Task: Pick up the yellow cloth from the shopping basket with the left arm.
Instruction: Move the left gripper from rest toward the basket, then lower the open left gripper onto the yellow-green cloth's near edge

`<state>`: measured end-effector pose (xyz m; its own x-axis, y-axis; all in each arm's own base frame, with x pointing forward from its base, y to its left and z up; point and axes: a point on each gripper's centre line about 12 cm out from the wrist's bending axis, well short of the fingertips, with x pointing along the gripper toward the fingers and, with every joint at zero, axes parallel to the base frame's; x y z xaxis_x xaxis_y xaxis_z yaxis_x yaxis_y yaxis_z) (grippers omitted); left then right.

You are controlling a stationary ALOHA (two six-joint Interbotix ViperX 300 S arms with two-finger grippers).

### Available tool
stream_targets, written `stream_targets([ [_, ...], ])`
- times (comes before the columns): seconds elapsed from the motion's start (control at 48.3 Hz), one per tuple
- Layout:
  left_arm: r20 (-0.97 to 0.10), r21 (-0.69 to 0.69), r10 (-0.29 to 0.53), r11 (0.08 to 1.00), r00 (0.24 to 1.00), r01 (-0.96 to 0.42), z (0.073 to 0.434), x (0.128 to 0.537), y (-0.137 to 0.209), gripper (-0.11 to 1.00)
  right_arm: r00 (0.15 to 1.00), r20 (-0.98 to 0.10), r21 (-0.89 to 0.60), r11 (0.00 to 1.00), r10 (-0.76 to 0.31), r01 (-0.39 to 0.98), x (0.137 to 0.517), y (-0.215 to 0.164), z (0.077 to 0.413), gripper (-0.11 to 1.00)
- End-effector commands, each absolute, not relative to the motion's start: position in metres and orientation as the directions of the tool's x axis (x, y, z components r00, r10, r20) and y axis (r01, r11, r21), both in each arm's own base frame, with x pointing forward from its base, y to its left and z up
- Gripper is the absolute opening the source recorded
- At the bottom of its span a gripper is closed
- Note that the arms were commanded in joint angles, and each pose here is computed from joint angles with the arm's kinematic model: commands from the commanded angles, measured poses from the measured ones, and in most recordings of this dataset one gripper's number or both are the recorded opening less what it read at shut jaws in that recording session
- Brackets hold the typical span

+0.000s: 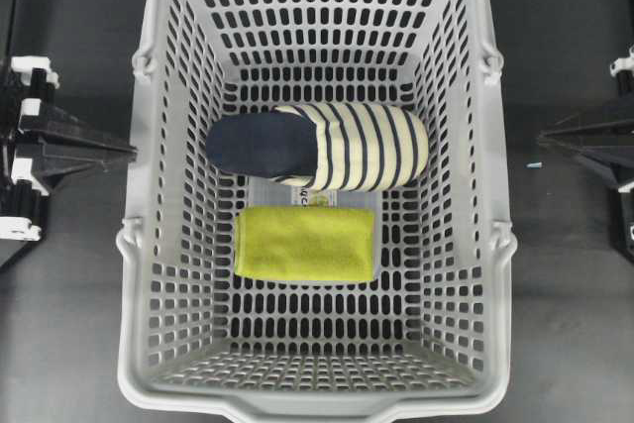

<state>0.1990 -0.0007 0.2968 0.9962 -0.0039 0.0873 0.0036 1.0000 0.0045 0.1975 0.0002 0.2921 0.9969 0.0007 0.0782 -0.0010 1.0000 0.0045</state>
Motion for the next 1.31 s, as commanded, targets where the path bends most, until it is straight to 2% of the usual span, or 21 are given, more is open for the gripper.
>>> stream_targets([
  [0.0, 0.131, 0.035, -0.018, 0.999, 0.991, 0.014, 0.318, 0.199, -0.003, 0.06, 0.996, 0.087, 0.015, 1.0, 0.0, -0.001, 0.201, 0.0, 0.297, 0.0],
  [0.083, 0.118, 0.037, -0.016, 0.999, 0.993, 0.011, 0.331, 0.201, -0.002, 0.0, 0.997, 0.072, 0.017, 1.0, -0.002, 0.001, 0.201, 0.0, 0.294, 0.0],
  [0.311, 0.015, 0.041, -0.006, 0.999, 1.0, 0.005, 0.361, 0.211, -0.001, 0.0, 0.999, -0.026, 0.017, 1.0, -0.018, 0.019, 0.201, -0.004, 0.283, -0.01],
  [0.456, -0.087, 0.043, 0.001, 0.999, 0.996, 0.002, 0.38, 0.228, -0.001, 0.0, 0.994, -0.11, 0.02, 0.999, -0.027, 0.029, 0.2, -0.005, 0.275, -0.01],
  [0.601, -0.189, 0.047, 0.006, 0.999, 0.982, 0.003, 0.392, 0.249, 0.0, 0.0, 0.991, -0.13, 0.021, 0.999, -0.031, 0.034, 0.199, -0.006, 0.275, 0.02],
  [0.642, -0.216, 0.049, 0.007, 0.999, 0.976, 0.004, 0.394, 0.255, 0.0, 0.0, 0.992, -0.125, 0.021, 0.999, -0.033, 0.036, 0.199, -0.006, 0.276, 0.07],
  [0.684, -0.252, 0.049, 0.007, 0.999, 0.968, 0.006, 0.393, 0.263, -0.001, 0.0, 0.991, -0.125, 0.021, 0.999, -0.036, 0.039, 0.198, -0.007, 0.277, 0.16],
  [0.87, -0.403, 0.043, 0.005, 0.999, 0.915, 0.013, 0.379, 0.297, -0.003, 0.0, 0.993, -0.107, 0.023, 0.999, -0.043, 0.046, 0.196, -0.009, 0.281, 0.69],
  [0.912, -0.428, 0.042, 0.006, 0.999, 0.904, 0.013, 0.375, 0.305, -0.003, 0.01, 0.994, -0.104, 0.023, 0.999, -0.043, 0.046, 0.196, -0.009, 0.282, 0.77],
  [0.953, -0.452, 0.042, 0.004, 0.999, 0.892, 0.017, 0.373, 0.313, -0.004, 0.01, 0.994, -0.104, 0.023, 0.999, -0.043, 0.046, 0.196, -0.008, 0.281, 0.8],
  [0.995, -0.471, 0.042, 0.002, 0.999, 0.882, 0.02, 0.371, 0.321, -0.005, 0.05, 0.994, -0.101, 0.021, 0.999, -0.043, 0.046, 0.196, -0.008, 0.282, 0.79],
  [1.057, -0.5, 0.042, 0.001, 0.999, 0.866, 0.023, 0.368, 0.335, -0.006, 0.18, 0.994, -0.1, 0.021, 0.999, -0.043, 0.046, 0.195, -0.008, 0.283, 0.77],
  [1.223, -0.589, 0.031, -0.013, 0.999, 0.808, 0.039, 0.35, 0.371, -0.015, 0.67, 0.994, -0.096, 0.021, 0.999, -0.043, 0.046, 0.195, -0.008, 0.283, 0.75],
  [1.285, -0.636, 0.026, -0.023, 0.998, 0.771, 0.051, 0.338, 0.386, -0.022, 0.81, 0.994, -0.098, 0.021, 0.999, -0.043, 0.046, 0.195, -0.008, 0.283, 0.75],
])
